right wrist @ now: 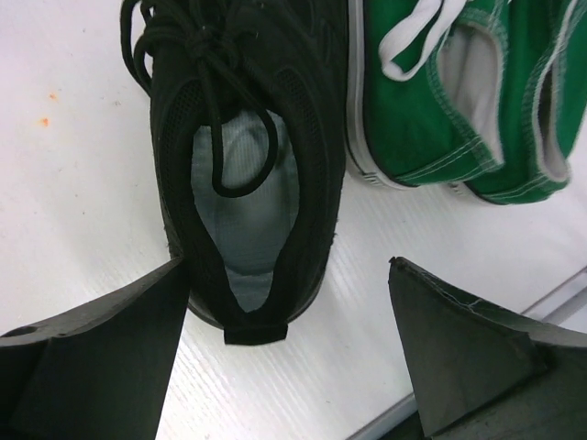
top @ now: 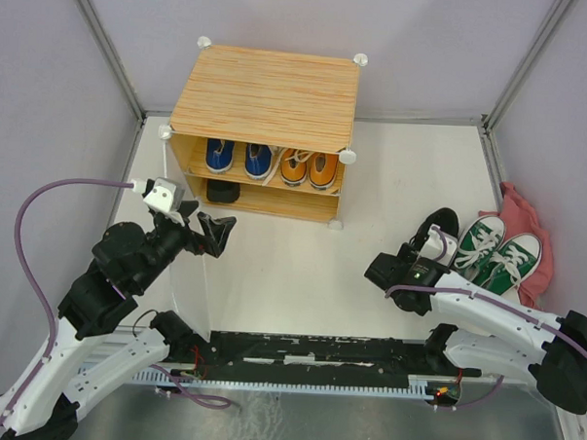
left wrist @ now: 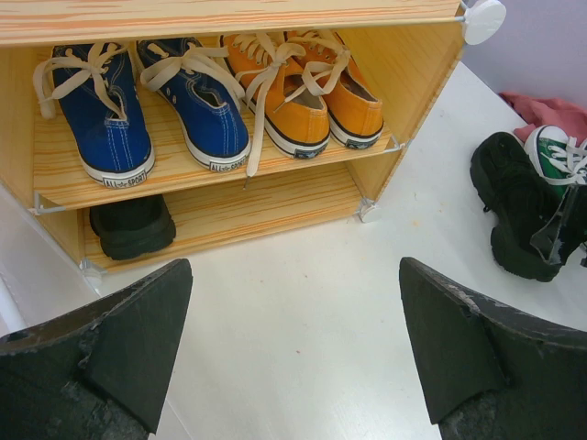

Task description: Place and organize the shoes in the shoe cabinet

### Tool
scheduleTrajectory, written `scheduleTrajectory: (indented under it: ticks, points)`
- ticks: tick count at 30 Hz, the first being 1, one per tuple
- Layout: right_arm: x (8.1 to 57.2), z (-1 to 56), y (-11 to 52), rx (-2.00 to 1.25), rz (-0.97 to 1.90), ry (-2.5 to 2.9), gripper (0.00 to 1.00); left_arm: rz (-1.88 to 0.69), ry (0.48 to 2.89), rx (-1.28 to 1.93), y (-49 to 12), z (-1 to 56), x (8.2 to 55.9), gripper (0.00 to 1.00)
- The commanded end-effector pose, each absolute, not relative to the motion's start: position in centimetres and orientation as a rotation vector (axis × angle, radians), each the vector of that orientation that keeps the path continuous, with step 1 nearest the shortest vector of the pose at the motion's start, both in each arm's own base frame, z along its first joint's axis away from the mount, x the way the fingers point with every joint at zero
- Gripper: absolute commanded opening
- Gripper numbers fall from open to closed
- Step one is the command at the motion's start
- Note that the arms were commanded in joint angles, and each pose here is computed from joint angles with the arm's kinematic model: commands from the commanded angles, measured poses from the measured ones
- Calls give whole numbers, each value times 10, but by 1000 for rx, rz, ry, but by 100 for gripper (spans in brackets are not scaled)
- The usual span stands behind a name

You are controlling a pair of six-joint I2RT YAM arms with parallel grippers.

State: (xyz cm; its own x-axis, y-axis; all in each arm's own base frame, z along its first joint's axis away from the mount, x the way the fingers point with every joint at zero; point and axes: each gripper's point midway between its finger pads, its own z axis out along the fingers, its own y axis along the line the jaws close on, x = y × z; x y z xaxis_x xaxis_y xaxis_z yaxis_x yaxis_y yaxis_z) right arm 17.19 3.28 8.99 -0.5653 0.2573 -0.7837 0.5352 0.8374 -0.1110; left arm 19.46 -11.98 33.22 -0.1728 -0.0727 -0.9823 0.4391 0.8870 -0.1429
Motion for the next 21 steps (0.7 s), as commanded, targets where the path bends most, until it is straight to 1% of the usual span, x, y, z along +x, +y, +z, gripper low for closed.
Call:
scheduleTrajectory:
  ticks: [1, 5, 7, 9, 10, 11, 13, 14, 15, 16, 19, 21]
  points:
    - [175, 65, 41, 617, -380, 2224, 92, -475, 1765, 272, -124, 314, 196, 99]
    - [176, 57, 34, 614, -420, 2202, 82, -471, 1763, 270, -122, 317, 195, 99]
    - [177, 58, 32, 617, -420, 2186, 73, -470, 1763, 268, -121, 318, 194, 99]
    - [178, 58, 33, 630, -391, 2175, 68, -467, 1767, 267, -120, 316, 194, 99]
    - [177, 58, 33, 634, -380, 2171, 64, -467, 1767, 265, -120, 315, 193, 99]
    - [177, 59, 32, 634, -368, 2168, 56, -468, 1770, 265, -120, 314, 193, 99]
    - [178, 60, 34, 617, -328, 2166, 29, -470, 1768, 261, -120, 313, 193, 99]
    - [178, 62, 34, 610, -311, 2163, 20, -469, 1769, 262, -120, 312, 193, 99]
    - [180, 65, 35, 592, -295, 2159, 13, -470, 1771, 263, -120, 311, 192, 99]
    - [181, 68, 37, 567, -281, 2162, 8, -470, 1771, 263, -120, 311, 192, 99]
    - [181, 77, 44, 504, -263, 2194, 2, -470, 1769, 264, -119, 311, 192, 99]
    - [179, 83, 57, 459, -226, 2218, 2, -471, 1764, 262, -119, 312, 191, 99]
